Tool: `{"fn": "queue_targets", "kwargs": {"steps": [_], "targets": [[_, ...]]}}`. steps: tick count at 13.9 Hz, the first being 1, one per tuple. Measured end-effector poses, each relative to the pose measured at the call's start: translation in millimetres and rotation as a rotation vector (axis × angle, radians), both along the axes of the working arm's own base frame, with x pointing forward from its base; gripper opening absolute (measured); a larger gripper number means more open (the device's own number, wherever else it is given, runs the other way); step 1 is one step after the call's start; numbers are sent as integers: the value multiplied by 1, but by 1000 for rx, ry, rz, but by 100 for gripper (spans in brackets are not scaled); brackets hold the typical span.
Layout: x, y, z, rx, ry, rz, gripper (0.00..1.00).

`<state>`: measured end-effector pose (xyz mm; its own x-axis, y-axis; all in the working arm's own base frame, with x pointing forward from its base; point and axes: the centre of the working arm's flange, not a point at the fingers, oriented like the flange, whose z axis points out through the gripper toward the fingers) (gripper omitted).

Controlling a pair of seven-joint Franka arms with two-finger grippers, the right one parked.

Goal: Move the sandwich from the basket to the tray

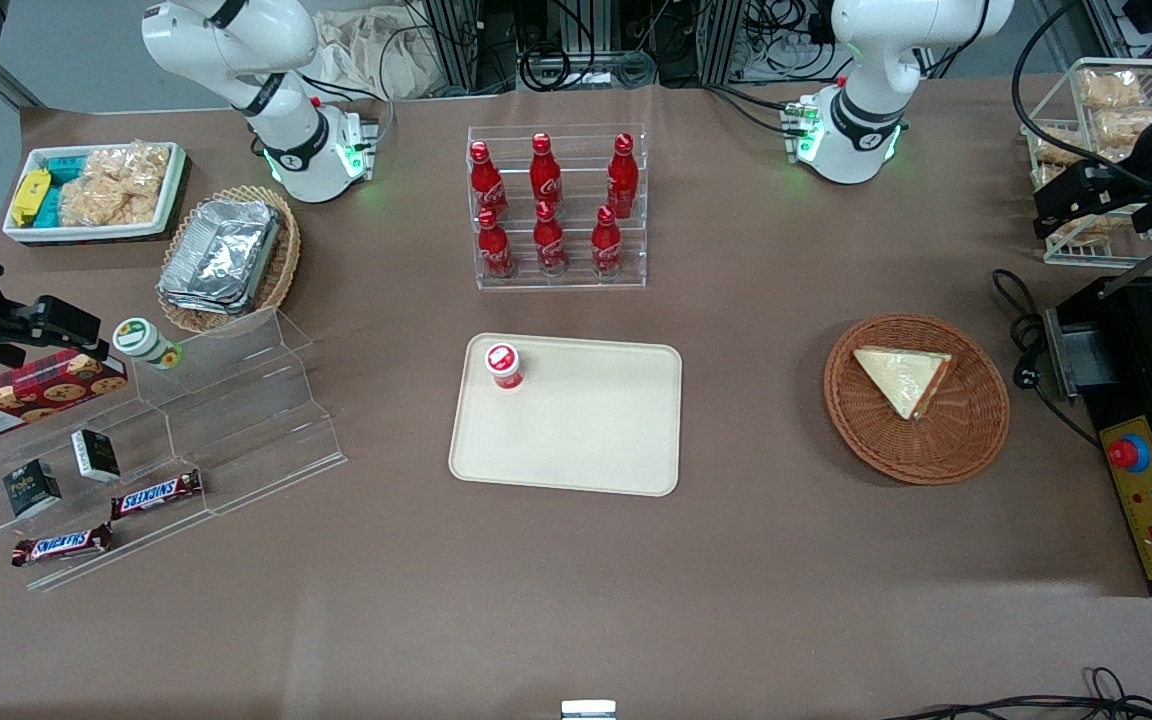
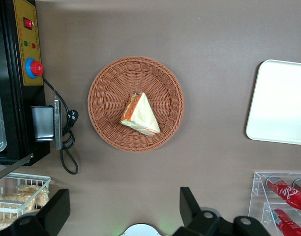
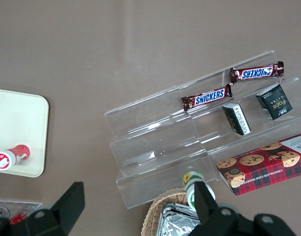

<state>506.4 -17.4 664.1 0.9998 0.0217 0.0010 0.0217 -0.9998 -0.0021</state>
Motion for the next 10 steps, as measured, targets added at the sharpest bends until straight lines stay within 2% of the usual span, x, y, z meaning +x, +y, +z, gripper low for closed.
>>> {"fn": "queue_targets", "kwargs": {"steps": [6, 10], "targets": [[0, 17, 1, -4, -2, 30, 100], [5, 27, -12, -5, 24, 51, 100]]}}
